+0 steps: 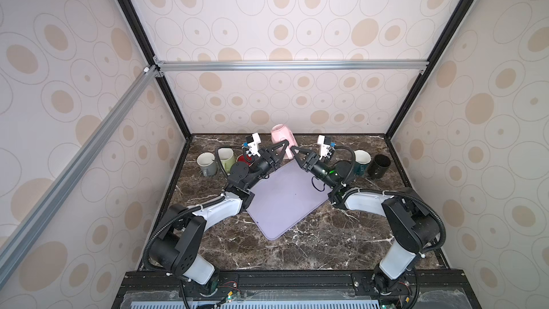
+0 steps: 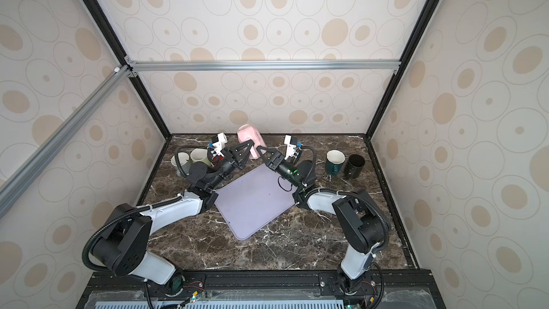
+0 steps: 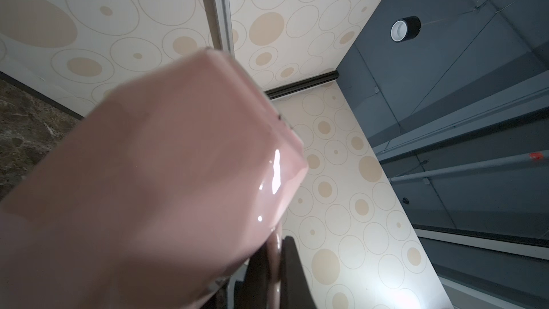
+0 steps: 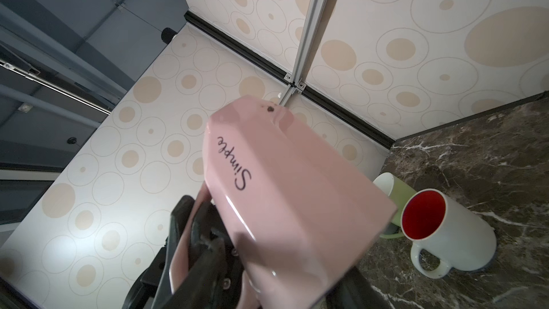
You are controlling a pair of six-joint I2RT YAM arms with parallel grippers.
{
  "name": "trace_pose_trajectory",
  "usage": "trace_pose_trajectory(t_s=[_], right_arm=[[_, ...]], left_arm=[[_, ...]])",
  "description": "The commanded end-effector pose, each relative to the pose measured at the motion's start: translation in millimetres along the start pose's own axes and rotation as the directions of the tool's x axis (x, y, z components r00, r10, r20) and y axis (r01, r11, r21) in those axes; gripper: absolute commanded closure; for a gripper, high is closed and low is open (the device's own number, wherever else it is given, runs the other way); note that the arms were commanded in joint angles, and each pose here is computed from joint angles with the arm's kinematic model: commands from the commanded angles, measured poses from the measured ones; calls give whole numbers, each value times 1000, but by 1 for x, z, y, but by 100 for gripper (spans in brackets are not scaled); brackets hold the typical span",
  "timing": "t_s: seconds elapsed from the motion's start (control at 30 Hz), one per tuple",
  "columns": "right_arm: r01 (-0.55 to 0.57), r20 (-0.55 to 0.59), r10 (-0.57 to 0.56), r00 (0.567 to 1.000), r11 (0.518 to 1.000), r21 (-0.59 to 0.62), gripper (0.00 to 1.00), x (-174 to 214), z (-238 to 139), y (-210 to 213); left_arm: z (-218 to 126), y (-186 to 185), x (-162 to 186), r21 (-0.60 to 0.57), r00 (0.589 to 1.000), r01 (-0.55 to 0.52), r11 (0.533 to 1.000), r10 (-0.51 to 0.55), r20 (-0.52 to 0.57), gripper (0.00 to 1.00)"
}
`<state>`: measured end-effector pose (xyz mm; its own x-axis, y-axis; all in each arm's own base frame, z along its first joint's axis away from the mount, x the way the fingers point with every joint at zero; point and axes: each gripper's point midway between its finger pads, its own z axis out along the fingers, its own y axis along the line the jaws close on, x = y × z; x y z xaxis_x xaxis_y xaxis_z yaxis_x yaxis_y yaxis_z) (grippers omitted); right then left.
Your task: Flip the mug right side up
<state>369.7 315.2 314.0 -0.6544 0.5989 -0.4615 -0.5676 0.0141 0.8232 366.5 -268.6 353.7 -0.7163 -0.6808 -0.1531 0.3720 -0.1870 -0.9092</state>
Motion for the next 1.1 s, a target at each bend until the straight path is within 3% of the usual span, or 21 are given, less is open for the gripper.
trace_pose_trajectory(t_s=[0.0, 0.13, 0.3, 0.53, 0.7, 0.73, 0.77, 0.83, 0.87, 0.9, 0.93, 1.07], right_arm=[[51, 0, -52, 999, 987, -153, 48, -4, 11, 46], [56, -7, -59, 998, 981, -188, 49, -5, 17, 59], [64, -9, -68, 998, 976, -206, 63, -7, 23, 63], [53, -1, -54, 999, 984, -172, 100, -6, 22, 53], [37, 38, -31, 999, 986, -165, 100, -12, 18, 54], [42, 47, -34, 998, 985, -166, 100, -13, 17, 56], [47, 57, -38, 998, 986, -161, 100, -15, 16, 57], [50, 78, -39, 996, 988, -147, 100, -19, 13, 57], [53, 89, -40, 995, 988, -147, 100, -22, 11, 58], [55, 98, -41, 994, 987, -149, 100, -23, 10, 60], [57, 109, -40, 993, 987, -153, 100, -26, 7, 61], [90, 126, -73, 989, 987, -132, 100, -32, -1, 64]], left_arm=[[1, -28, 1, 133, 999, 27, 991, -23, -30, 100], [3, -23, 1, 123, 999, 32, 992, -27, -37, 100], [3, -18, 2, 114, 998, 55, 992, -50, -46, 100], [6, -3, 11, 104, 987, 125, 987, -113, -114, 100], [10, -8, 15, 121, 984, 116, 986, -97, -148, 100], [11, -9, 15, 118, 984, 111, 987, -93, -149, 95], [11, -9, 16, 115, 985, 106, 988, -88, -151, 83], [10, -7, 16, 102, 985, 103, 989, -87, -148, 45], [10, -6, 16, 99, 985, 103, 990, -87, -150, 33], [9, -4, 17, 91, 985, 105, 990, -90, -150, 8], [8, -1, 17, 83, 984, 109, 991, -95, -150, 2], [-2, 22, 18, -8, 984, 126, 992, -126, -129, 2]])
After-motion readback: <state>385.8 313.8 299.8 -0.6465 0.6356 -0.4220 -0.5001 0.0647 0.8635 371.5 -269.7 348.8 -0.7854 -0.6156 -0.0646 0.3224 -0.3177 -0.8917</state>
